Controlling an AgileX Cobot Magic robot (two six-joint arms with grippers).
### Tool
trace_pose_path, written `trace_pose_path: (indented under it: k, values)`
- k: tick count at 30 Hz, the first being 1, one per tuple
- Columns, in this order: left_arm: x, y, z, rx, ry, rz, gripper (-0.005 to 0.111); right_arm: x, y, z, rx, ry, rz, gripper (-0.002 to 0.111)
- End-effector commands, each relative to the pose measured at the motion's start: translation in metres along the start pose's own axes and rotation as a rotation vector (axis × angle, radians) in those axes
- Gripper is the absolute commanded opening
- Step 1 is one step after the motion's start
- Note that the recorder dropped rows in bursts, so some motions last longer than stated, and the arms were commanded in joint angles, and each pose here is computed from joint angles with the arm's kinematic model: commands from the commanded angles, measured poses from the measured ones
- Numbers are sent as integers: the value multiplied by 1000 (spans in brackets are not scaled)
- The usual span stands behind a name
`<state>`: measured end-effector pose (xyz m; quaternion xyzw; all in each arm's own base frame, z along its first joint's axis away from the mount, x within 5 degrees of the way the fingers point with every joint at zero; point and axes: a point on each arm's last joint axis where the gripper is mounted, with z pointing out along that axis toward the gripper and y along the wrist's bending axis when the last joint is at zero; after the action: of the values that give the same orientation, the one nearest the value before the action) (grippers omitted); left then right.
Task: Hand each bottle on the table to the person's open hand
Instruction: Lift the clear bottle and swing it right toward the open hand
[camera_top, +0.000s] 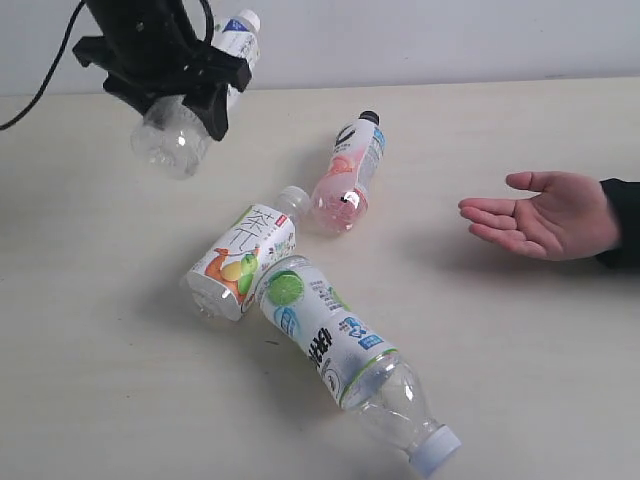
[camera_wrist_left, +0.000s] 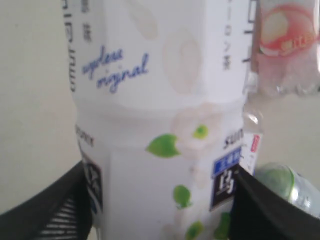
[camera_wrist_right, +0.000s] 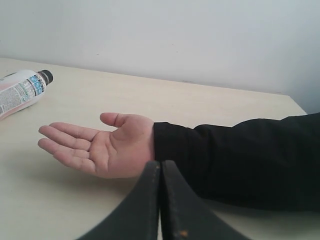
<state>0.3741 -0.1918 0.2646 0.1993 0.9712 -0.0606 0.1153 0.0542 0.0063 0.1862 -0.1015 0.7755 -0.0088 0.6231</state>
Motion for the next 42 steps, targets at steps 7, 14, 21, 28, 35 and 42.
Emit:
trace_pose_path:
  k: [7,14,21,28,35,42]
  values:
    - [82,-68,-50,308,-308,-194,0,0,0,0,1,-13,0,0]
    - [96,-147,-42,548,-299,-171,0,0,0,0,1,-13,0,0]
    - [74,-195,-14,728,-302,-347,0,0,0,0,1,-13,0,0]
    - [28,-240,13,905,-177,-371,0,0,0,0,1,-13,0,0]
    - [3,-257,61,925,-125,-464,0,0,0,0,1,-13,0,0]
    - [8,-256,94,896,-31,-478,0,0,0,0,1,-13,0,0]
